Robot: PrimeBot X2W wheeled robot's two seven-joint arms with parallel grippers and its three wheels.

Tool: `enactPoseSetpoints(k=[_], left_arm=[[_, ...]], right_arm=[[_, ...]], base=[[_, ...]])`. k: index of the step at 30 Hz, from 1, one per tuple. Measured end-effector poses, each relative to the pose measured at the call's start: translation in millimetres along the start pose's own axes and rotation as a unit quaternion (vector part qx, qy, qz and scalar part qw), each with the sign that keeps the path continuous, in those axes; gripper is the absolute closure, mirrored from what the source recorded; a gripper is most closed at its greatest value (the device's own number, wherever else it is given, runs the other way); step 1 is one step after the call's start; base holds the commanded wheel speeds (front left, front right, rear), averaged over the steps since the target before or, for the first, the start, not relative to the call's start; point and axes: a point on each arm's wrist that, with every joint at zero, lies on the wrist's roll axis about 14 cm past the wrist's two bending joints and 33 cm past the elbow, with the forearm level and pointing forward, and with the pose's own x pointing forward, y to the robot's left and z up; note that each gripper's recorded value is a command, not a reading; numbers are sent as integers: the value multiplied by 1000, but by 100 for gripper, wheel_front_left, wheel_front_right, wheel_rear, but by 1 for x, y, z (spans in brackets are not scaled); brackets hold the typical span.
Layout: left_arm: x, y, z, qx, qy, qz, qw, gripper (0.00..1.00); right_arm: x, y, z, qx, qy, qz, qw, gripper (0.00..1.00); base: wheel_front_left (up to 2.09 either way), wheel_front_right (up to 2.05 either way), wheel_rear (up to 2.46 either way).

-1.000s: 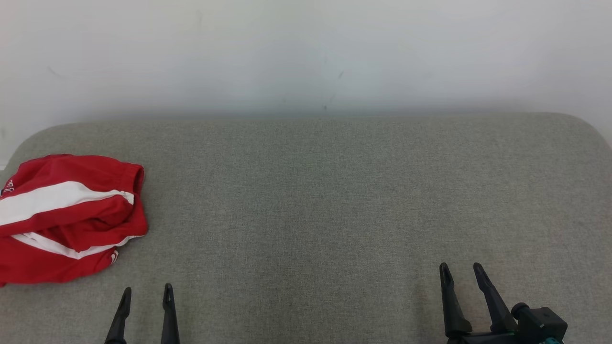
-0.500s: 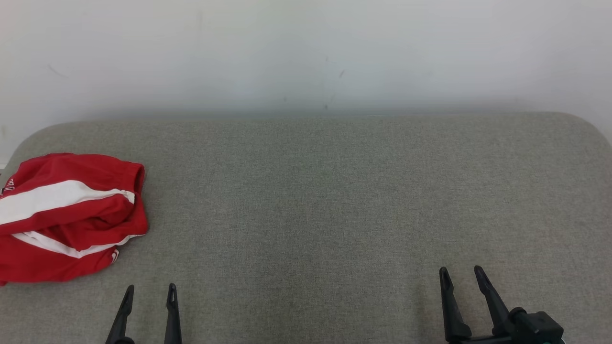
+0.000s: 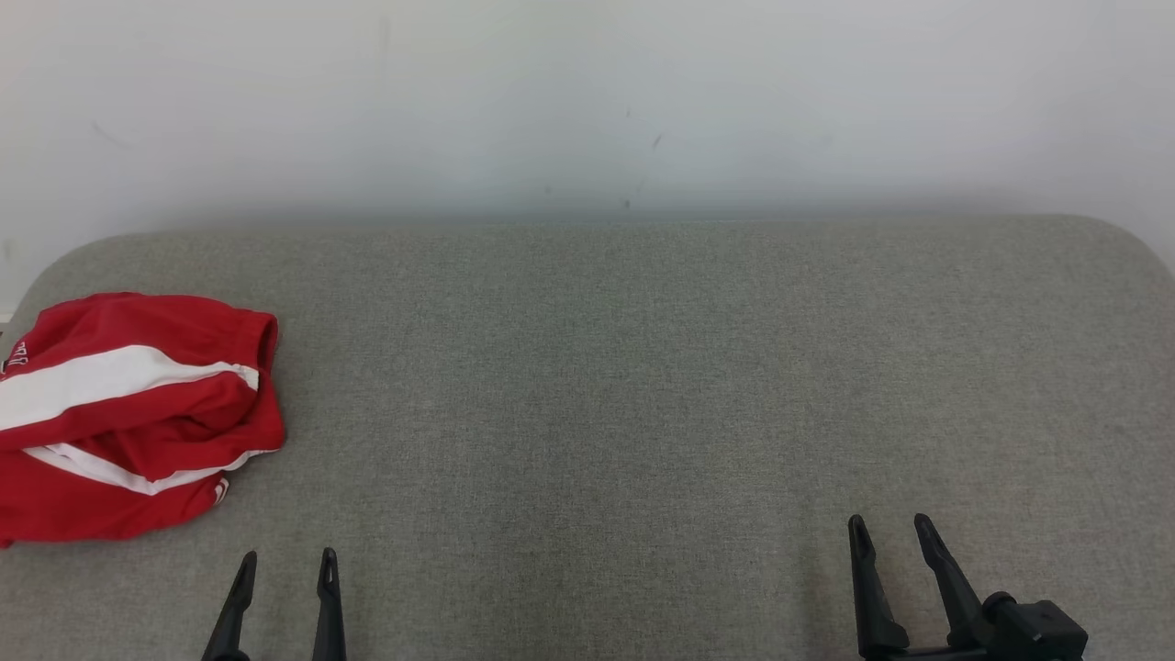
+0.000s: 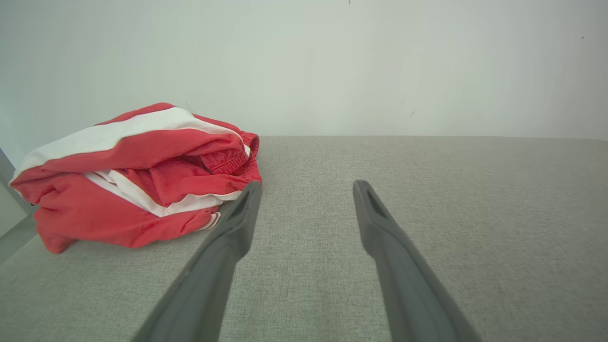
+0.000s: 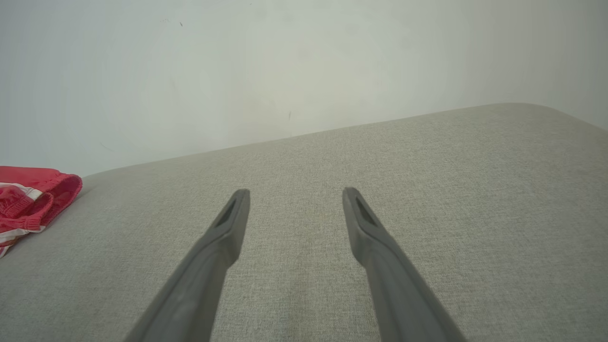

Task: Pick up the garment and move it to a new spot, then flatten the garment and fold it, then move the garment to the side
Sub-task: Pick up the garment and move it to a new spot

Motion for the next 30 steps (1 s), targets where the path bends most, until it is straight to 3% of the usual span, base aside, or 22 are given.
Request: enactPoseSetpoints(k=[18, 30], left_arm=[[-3, 9, -1, -10, 1, 20, 1000, 0], [-24, 40, -2, -8, 5, 74, 997, 0]], right_arm=[[5, 8, -5, 2, 8, 13, 1000, 0], [20, 36, -16, 5, 24, 59, 998, 0]], base=[[0, 0, 0], [0, 0, 0]])
